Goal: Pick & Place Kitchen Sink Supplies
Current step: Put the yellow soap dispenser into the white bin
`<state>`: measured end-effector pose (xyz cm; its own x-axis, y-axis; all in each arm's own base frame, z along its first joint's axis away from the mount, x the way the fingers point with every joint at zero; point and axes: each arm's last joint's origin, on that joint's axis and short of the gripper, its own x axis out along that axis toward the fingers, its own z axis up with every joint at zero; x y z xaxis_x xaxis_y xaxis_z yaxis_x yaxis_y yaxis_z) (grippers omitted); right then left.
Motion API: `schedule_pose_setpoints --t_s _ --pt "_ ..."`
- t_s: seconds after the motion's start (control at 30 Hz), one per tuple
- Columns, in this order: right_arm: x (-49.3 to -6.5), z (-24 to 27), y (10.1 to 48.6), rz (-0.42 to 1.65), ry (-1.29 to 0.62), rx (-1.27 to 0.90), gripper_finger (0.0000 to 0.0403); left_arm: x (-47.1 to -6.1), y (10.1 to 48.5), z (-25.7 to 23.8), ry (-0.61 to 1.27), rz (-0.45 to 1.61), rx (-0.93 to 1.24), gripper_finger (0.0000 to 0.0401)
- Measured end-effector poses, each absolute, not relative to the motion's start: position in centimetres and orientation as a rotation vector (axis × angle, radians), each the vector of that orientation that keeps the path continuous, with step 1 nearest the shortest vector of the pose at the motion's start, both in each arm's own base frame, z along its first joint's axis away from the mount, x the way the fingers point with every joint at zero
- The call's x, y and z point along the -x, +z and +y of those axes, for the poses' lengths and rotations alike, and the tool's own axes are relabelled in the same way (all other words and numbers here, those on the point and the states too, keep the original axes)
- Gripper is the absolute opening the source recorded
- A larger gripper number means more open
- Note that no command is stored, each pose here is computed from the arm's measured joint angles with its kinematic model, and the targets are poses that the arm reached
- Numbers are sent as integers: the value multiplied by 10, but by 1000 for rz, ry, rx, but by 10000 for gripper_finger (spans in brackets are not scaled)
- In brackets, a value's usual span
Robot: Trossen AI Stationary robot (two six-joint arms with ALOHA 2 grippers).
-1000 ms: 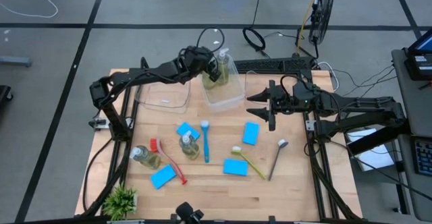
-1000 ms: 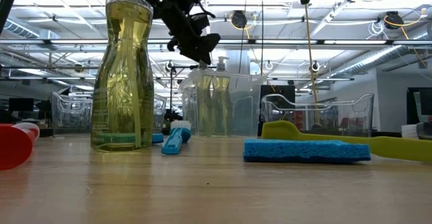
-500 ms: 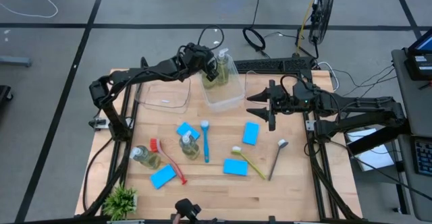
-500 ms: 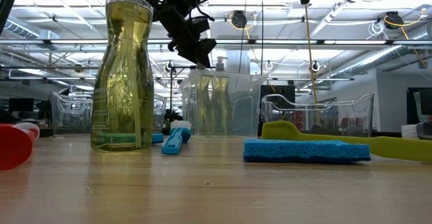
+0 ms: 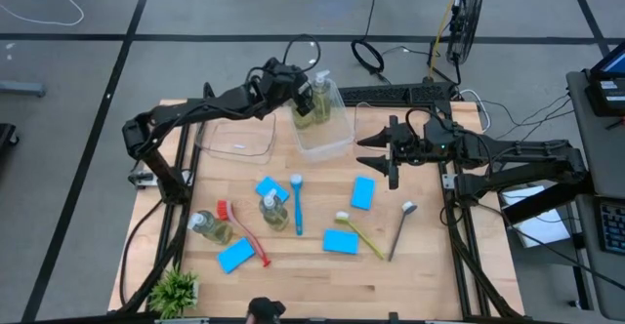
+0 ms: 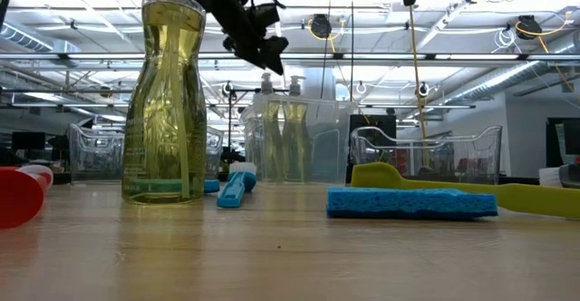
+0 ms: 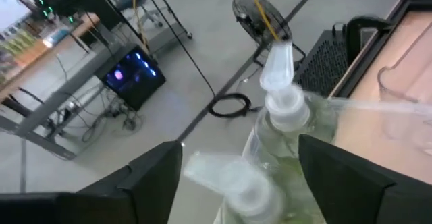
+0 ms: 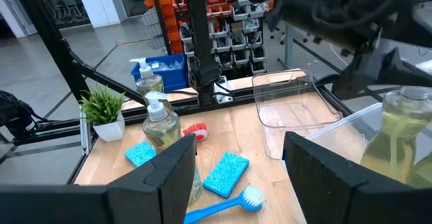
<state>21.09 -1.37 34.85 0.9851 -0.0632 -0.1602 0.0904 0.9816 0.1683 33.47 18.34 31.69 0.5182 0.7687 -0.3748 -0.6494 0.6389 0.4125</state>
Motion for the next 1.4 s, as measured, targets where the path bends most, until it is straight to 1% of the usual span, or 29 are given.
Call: schedule_pose_setpoints --t_s 0.13,0.27,0.47,0.67,0.8,1.03,1.2,1.4 --pt "-211 -14 348 155 -77 -176 210 -329 331 173 890 534 -248 322" --pt "-211 -14 349 155 -77 -176 210 -321 358 148 870 428 -220 332" --pt "-211 -14 348 155 -77 -176 210 -302 396 79 717 298 -147 326" --pt "-211 -14 348 155 -76 -169 210 -280 413 13 597 254 -69 312" --pt "-211 -14 348 156 -76 -161 210 -269 413 -21 523 264 -18 313" --pt "-211 -14 348 157 -73 -158 210 -250 394 -64 406 437 58 321" --pt "-211 -14 348 156 -73 -157 210 -232 380 -83 397 565 154 313" --pt "-211 -14 348 157 -73 -157 210 -216 371 -96 420 652 247 306"
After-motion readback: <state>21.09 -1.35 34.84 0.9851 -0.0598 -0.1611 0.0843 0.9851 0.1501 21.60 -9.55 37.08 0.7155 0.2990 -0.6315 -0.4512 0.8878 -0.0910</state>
